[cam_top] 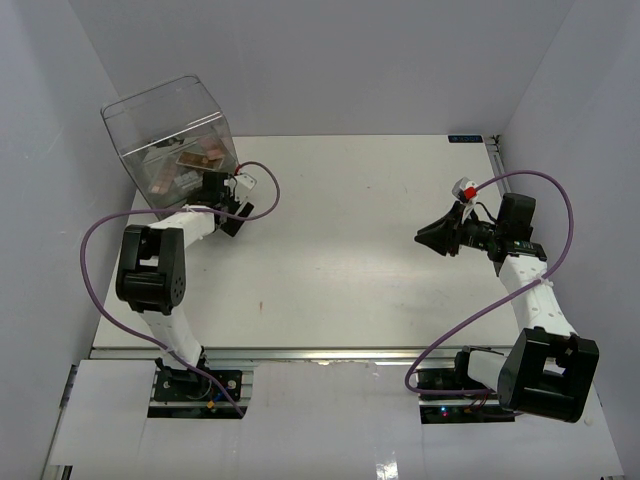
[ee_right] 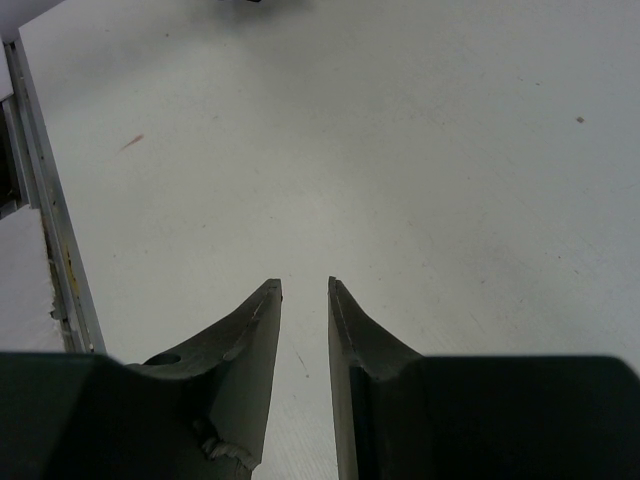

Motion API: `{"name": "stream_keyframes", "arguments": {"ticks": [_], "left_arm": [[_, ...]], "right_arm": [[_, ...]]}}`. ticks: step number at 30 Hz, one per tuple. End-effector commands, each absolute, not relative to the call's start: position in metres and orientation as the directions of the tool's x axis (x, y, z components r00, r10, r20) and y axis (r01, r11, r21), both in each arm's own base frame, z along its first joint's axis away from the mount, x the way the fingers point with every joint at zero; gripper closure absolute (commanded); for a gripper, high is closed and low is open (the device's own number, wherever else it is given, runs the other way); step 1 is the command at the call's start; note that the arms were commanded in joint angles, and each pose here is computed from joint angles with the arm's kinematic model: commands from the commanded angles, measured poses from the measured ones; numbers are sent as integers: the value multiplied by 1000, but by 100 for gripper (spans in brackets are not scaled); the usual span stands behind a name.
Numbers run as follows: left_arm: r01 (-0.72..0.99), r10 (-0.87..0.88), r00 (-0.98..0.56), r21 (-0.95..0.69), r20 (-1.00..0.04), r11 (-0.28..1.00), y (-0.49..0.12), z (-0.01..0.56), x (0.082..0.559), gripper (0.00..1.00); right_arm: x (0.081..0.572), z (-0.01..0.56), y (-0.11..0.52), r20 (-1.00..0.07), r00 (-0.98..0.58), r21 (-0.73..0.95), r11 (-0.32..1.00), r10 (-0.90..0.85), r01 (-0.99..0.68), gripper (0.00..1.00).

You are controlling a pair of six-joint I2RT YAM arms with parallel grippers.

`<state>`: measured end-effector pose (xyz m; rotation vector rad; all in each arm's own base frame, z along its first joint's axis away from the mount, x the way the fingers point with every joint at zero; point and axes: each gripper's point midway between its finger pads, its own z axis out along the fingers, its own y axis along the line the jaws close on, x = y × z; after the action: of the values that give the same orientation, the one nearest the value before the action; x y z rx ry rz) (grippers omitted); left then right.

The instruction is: Organize the makeup

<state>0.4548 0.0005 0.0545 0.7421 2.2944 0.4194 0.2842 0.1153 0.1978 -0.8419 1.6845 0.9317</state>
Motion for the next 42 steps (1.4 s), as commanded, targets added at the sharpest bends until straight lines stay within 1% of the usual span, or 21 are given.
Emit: {"name": "stream_keyframes", "arguments": {"ticks": [1,4,5,7,10,13,16,18,19,20,21,23,24,28,32,34,42], "left_arm": [[326,573,-536,475,-619,818,-4,92,471,2],[369,547,-487,408,-681,835,-31,109,459,2],[371,547,-466,408,-696,834,-37,119,457,2],[443,492,-417,301,-764,844,-69,130,439,2],[518,365,-317,163,-875,840,-104,168,415,2],[579,193,-176,58,-965,813,-130,225,383,2],[581,3,-156,-89,-988,809,-139,257,351,2],[614,-36,-139,-115,-990,781,-143,269,329,2],[657,-37,-130,-114,-991,746,-149,272,316,2],[709,-32,-118,-106,-993,697,-158,275,303,2],[741,-34,-86,-87,-996,666,-161,282,290,2],[774,-35,-74,-79,-997,629,-164,275,271,2],[779,-40,-65,-76,-997,622,-165,275,264,2],[737,-53,-32,-59,-998,673,-153,278,250,2],[674,-67,35,-26,-997,738,-139,290,245,2],[651,-68,50,-19,-996,759,-135,293,246,2],[652,-70,36,-29,-997,757,-135,293,246,2]], "right_arm": [[287,203,114,-967,-235,165,457,-98,-874,68],[287,203,114,-967,-237,167,458,-98,-873,68],[287,202,114,-966,-239,169,460,-98,-872,68],[290,201,112,-962,-256,181,475,-97,-861,68],[295,199,109,-955,-281,196,500,-99,-843,65],[300,195,103,-943,-314,210,540,-109,-815,61],[307,194,95,-935,-330,196,591,-127,-783,56],[310,195,88,-934,-330,174,629,-138,-758,51],[312,195,85,-933,-330,166,645,-142,-746,47],[313,195,82,-933,-329,160,656,-143,-737,41],[313,196,78,-934,-327,149,672,-146,-726,33],[316,197,70,-934,-325,133,700,-148,-701,14],[316,198,66,-935,-322,123,712,-151,-691,11],[318,206,52,-940,-307,88,763,-149,-641,10],[327,215,32,-942,-314,64,860,-115,-507,10],[327,216,26,-942,-323,73,887,-88,-456,10],[327,216,6,-945,-327,78,950,-26,-302,10]]}}
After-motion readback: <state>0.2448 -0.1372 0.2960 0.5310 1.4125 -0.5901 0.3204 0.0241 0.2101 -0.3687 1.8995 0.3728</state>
